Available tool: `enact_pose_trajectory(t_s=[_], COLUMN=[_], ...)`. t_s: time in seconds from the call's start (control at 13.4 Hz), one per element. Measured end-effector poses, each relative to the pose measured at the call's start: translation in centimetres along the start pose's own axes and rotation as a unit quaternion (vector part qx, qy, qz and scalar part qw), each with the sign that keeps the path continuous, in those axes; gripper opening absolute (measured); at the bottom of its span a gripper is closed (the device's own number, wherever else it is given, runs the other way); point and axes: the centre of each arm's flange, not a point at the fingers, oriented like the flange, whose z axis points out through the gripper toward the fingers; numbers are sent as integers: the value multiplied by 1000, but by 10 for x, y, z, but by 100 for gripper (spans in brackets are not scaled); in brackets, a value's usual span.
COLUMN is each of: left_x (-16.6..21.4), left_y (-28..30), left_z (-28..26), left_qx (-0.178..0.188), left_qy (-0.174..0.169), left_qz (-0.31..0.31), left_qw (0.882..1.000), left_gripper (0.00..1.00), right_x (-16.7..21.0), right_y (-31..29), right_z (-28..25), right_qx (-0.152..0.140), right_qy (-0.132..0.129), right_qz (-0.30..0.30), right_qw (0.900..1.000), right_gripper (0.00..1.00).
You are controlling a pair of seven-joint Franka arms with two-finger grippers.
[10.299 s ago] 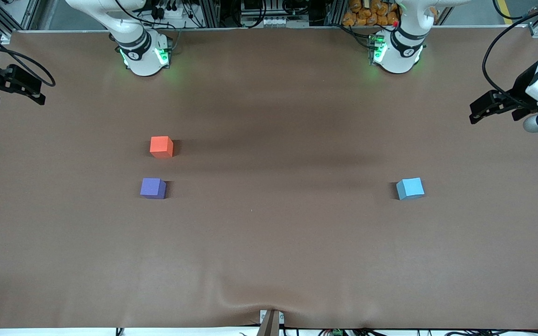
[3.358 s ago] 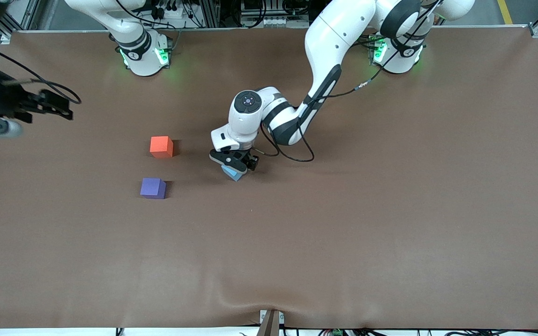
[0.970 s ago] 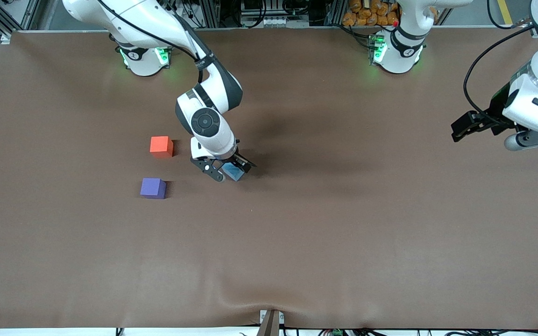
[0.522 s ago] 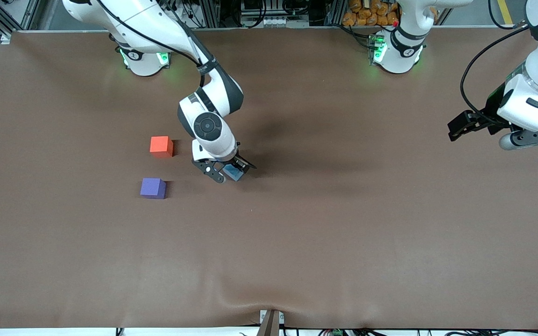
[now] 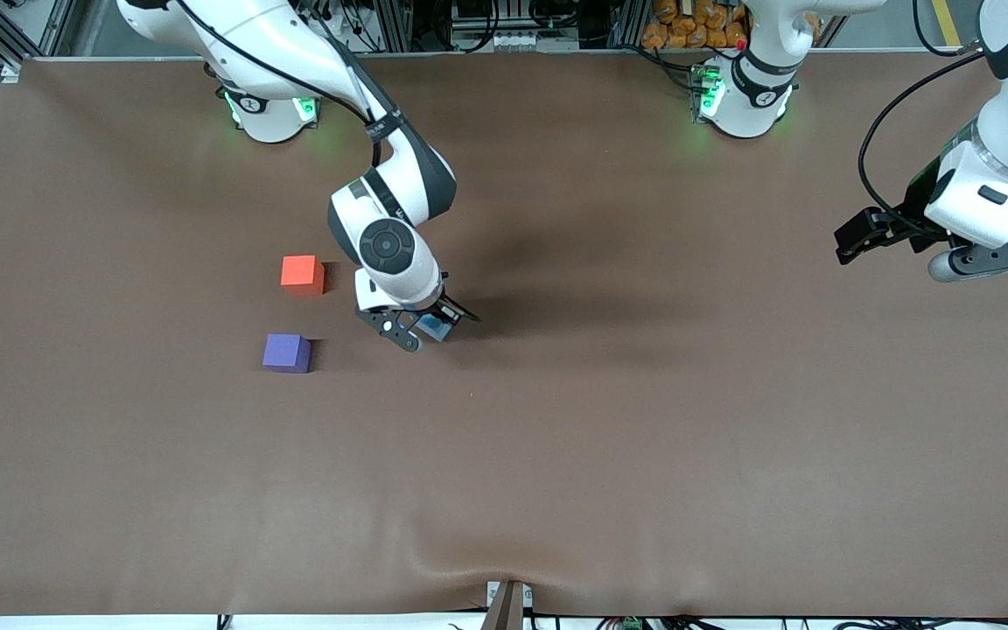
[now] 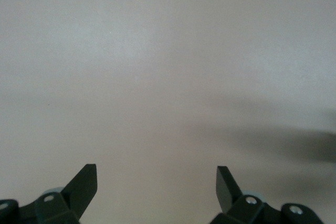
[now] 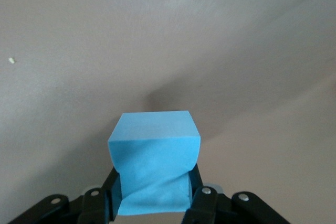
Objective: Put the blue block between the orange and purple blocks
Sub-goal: 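Lower the light-blue cube with the right gripper between red and purple cubes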
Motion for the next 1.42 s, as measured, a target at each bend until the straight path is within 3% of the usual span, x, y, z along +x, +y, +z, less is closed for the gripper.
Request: enact_pose_trajectory(t_s=[0.15, 0.3, 0.52, 0.67, 0.97, 1.42], left_x=[-1, -1, 4, 8, 14, 14], left_y=[3, 4, 4, 4, 4, 3], left_z=[1, 1, 5, 11, 19, 21], left_qx=[0, -1, -3, -4, -5, -4], left_qy=[-1, 1, 10, 13, 13, 11], left_qz=[2, 3, 2, 2, 0, -1], left_qw=[1000, 1000, 1000, 1000, 1000, 1000], left_gripper=[100, 100, 100, 100, 100, 100], right_x=[34, 77, 138, 159, 161, 154], right_y=[20, 58, 115, 139, 158, 178], right_z=[-54, -90, -97, -86, -44, -23], right_qx=[-31, -35, -33, -37, -44, -43], right_qy=[-33, -58, -68, -71, -50, -53], right_qz=[-63, -139, -219, -236, -243, -257], right_qw=[997, 988, 973, 968, 968, 964], right_gripper=[53, 53, 53, 53, 53, 53])
